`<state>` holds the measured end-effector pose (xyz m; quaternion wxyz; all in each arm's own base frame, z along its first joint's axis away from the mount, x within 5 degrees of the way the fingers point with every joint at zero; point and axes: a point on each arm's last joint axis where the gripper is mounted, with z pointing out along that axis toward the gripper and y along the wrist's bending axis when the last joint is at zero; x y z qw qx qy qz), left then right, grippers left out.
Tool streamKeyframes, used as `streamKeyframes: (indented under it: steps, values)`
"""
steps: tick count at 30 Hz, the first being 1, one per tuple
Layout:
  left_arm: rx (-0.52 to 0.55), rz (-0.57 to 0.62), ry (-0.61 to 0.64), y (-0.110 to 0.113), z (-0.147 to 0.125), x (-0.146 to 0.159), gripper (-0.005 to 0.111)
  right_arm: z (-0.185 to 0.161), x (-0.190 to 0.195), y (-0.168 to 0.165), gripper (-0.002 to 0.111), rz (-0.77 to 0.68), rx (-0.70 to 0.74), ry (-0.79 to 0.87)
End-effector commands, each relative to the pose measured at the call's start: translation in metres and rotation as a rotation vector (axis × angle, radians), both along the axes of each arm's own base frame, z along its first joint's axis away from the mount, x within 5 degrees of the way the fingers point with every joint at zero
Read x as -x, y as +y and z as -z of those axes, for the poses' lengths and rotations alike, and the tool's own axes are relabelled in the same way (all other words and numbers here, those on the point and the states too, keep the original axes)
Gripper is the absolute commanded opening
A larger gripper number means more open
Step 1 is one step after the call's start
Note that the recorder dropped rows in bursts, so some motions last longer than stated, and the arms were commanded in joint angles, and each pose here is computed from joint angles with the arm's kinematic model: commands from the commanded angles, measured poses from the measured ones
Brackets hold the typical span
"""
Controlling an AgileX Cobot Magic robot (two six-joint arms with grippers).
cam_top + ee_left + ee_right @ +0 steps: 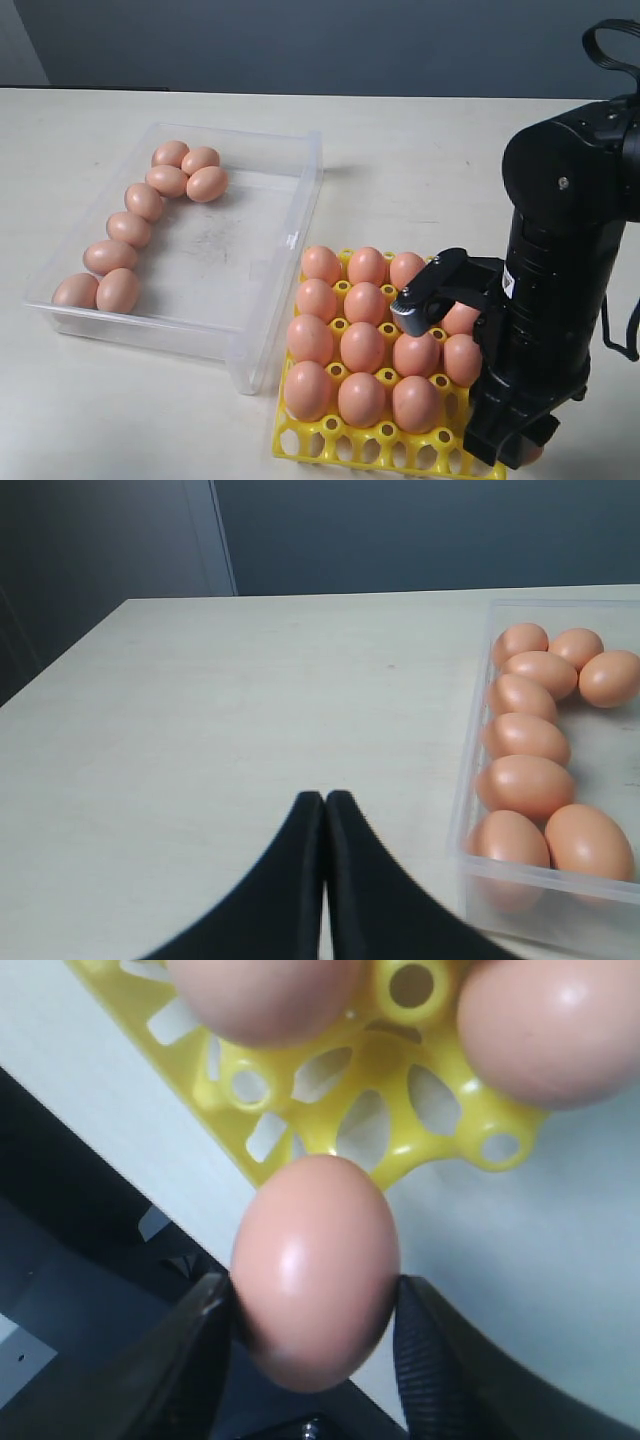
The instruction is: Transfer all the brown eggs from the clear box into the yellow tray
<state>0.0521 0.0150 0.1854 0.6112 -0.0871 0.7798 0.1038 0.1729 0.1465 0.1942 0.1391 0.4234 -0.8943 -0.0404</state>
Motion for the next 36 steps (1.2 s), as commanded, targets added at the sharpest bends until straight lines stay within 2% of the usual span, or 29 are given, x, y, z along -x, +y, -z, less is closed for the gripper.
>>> streamKeyframes:
  steps: [1,14,36]
  values:
    - [-0.003,0.005,-0.012,0.0,0.0,0.0,0.0,0.0,0.0,0.0,-0.001,-0.014,-0.001,-0.004]
    - [-0.003,0.005,-0.012,0.0,0.0,0.0,0.0,-0.012,-0.01,0.008,-0.001,-0.013,-0.04,-0.053]
    - [-0.003,0.005,-0.012,0.0,0.0,0.0,0.0,0.01,-0.017,0.018,-0.001,0.015,-0.017,0.042]
